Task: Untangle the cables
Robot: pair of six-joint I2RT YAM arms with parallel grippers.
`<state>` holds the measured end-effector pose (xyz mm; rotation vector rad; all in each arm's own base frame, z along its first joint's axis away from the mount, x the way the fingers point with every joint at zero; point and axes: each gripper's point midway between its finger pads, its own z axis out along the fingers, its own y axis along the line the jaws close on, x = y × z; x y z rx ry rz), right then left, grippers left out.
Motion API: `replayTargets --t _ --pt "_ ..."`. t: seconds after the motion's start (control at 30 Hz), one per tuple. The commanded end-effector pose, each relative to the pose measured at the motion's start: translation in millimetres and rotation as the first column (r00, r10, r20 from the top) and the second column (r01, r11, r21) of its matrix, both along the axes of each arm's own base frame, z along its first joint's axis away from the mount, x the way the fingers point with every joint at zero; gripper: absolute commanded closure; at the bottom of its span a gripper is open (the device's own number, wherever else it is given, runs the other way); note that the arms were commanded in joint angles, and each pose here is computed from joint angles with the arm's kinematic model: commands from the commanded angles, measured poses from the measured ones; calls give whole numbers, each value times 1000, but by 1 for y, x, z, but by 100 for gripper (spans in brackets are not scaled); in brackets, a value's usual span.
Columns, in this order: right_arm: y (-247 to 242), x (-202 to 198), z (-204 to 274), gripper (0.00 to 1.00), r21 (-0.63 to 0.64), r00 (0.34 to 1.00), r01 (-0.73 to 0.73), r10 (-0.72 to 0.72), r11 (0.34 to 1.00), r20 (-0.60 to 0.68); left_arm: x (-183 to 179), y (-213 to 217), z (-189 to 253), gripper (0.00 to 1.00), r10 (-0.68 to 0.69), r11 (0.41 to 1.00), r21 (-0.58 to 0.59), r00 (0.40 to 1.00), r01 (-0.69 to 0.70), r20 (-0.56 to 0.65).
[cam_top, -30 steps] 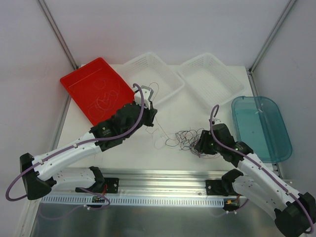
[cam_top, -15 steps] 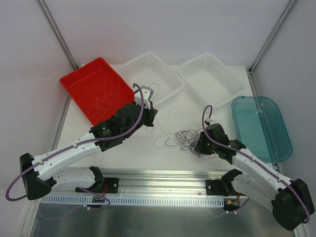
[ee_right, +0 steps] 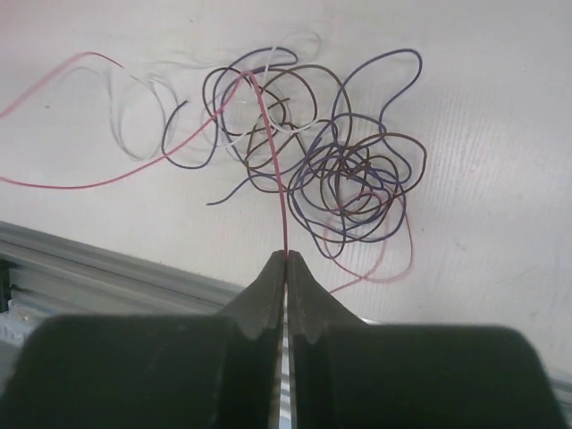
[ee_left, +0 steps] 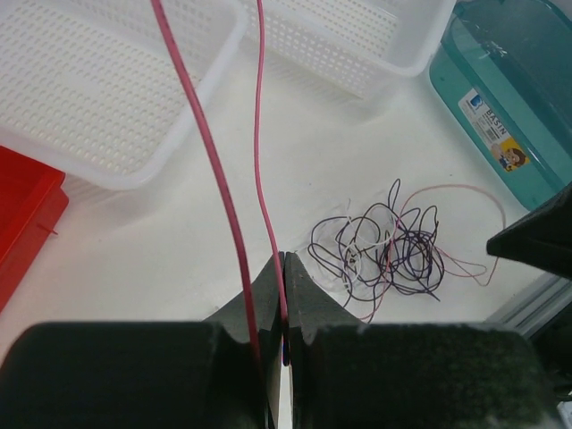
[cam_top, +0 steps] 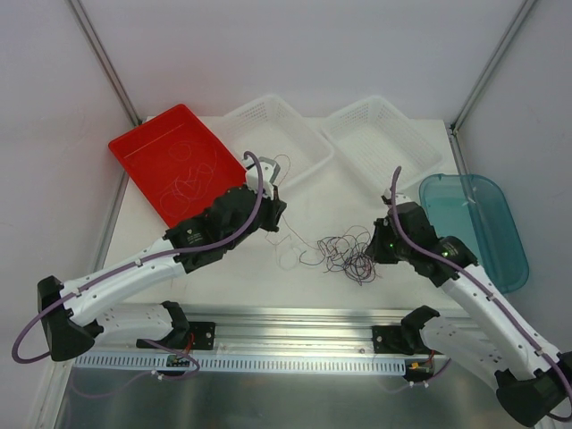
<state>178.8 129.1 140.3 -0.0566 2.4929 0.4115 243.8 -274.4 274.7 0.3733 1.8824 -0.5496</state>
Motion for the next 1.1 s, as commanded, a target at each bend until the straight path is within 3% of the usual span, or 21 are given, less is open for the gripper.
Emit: replayTargets --t 0.0,0.07,0.33,0.5,0.77,1.07 --pt "-17 -9 50 99 -65 998 -37 40 997 54 -2 -7 5 100 -31 999 -46 999 30 -23" --pt "-16 -11 69 99 -58 996 -55 59 997 68 -2 -9 6 100 -41 998 -54 999 39 -31" --pt "37 2 158 99 169 954 -226 183 959 238 -4 -2 4 100 -66 993 -105 995 58 -70" --pt "90 26 173 99 275 921 -333 249 902 300 -7 3 4 100 -102 984 -160 989 85 -106" --pt "158 60 180 99 438 919 -363 236 823 317 -28 -12 -3 100 -238 951 -229 965 208 -113" --pt "198 76 188 99 465 916 -370 232 805 328 -40 -13 2 100 -295 914 -298 955 275 -23"
